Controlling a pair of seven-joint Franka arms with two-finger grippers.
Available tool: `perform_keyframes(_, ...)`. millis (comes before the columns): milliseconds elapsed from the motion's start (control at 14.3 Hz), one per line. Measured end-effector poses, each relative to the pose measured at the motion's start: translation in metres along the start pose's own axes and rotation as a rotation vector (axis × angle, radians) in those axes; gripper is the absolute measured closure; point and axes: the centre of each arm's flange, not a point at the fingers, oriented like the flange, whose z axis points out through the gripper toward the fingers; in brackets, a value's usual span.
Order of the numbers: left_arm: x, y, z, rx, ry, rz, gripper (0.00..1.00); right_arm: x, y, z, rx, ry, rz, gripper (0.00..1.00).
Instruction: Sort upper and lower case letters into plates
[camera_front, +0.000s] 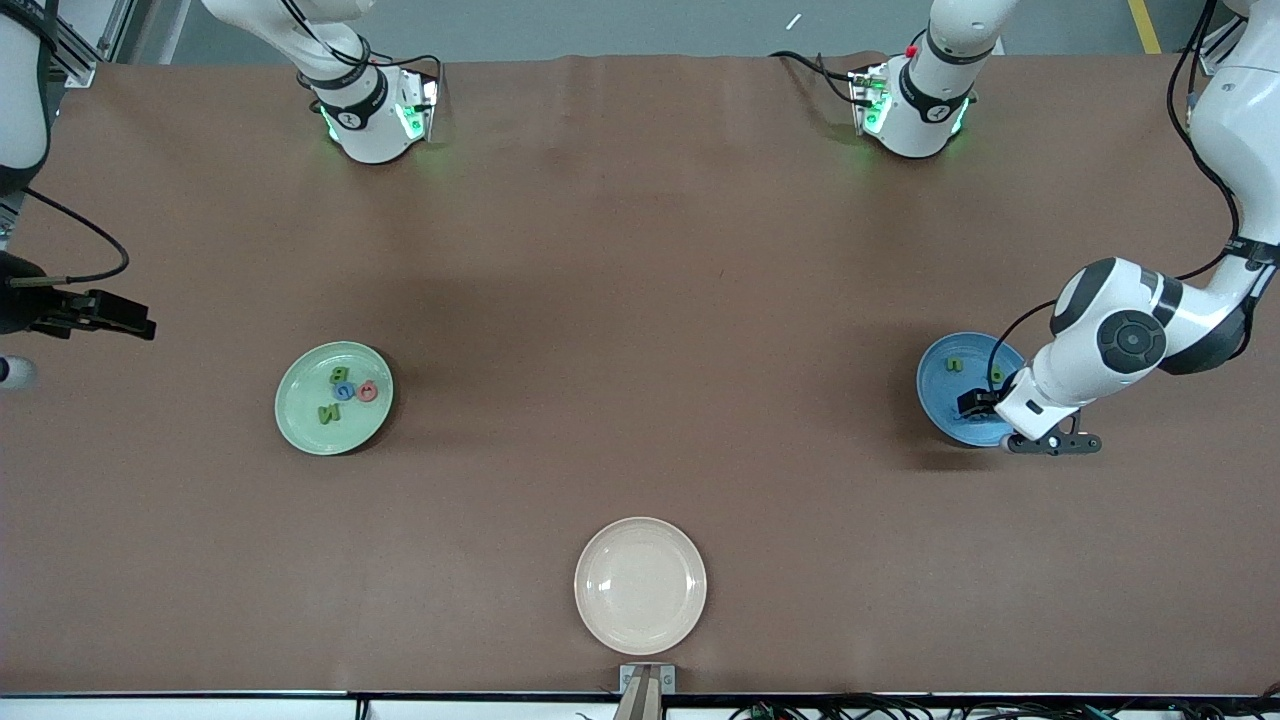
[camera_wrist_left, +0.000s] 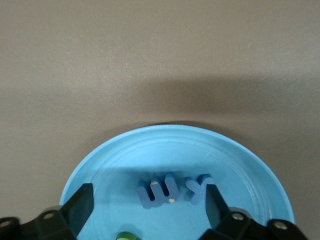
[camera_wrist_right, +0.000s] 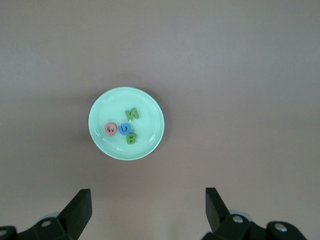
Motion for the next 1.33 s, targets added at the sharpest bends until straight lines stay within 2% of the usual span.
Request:
perform_keyframes(279, 0.008, 0.008, -0.031, 0.04, -0.024, -0.002, 0.0, 0.001, 0.0, -0.02, -0.004, 0.04, 0.0, 0.0)
perform_keyframes(489, 0.015, 0.003, -0.046, 0.016, -0.037, -0.049, 0.0, 0.001, -0.003, -0.025, -0.003, 0.05, -0.005, 0.0)
perform_keyframes(628, 0.019, 0.002, -0.055, -0.011, -0.037, -0.072, 0.0, -0.001, -0.008, -0.025, 0.0, 0.028, -0.013, 0.0)
perform_keyframes(977, 0.028, 0.002, -0.085, -0.213, -0.111, -0.075, 0.0, -0.014, -0.01, -0.026, 0.011, -0.054, -0.017, 0.0)
perform_keyframes(1117, 0.027, 0.005, -0.089, -0.216, -0.135, -0.072, 0.0, -0.018, -0.012, -0.029, 0.013, -0.067, -0.019, 0.0)
perform_keyframes(1326, 0.027, 0.031, -0.112, -0.185, -0.125, -0.092, 0.0, -0.02, -0.014, -0.033, 0.017, -0.063, -0.023, 0.0)
